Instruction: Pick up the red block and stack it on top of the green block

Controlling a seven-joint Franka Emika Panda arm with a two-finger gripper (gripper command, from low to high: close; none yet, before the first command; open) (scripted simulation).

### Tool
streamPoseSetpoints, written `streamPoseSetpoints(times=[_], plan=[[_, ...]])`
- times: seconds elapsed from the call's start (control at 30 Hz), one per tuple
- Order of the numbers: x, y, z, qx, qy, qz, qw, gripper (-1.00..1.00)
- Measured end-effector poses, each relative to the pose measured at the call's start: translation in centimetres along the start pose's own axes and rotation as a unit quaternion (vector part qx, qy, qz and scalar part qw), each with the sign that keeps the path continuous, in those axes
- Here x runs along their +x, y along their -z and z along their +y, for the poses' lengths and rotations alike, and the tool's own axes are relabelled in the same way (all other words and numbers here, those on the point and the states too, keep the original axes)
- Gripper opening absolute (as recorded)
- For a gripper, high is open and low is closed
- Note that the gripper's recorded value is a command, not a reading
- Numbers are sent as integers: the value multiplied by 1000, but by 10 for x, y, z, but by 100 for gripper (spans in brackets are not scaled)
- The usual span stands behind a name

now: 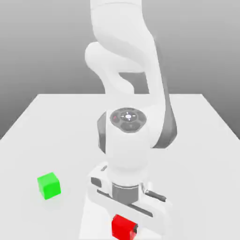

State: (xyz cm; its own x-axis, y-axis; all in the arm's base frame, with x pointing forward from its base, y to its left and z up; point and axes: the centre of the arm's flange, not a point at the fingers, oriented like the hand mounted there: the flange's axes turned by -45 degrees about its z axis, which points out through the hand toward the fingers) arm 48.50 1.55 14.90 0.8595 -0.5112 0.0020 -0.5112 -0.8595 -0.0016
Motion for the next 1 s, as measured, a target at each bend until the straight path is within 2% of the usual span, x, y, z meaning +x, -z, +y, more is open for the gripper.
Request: streamPoseSetpoints(times=[0.07, 0.23, 0.43, 0.63, 0.87, 0.9, 1.0], plan=[[0, 0, 0, 0, 0, 0, 1000, -100], [1, 55, 5, -2, -5, 0, 1000, -100], [17, 77, 125, -20, -138, 4, 990, -100], [-2, 94, 255, -11, -297, 2, 955, -100], [-16, 47, 278, -1, -332, 0, 943, -100], [-16, 38, 278, -1, -332, 0, 943, 100], [-16, 38, 278, -1, -332, 0, 943, 100]])
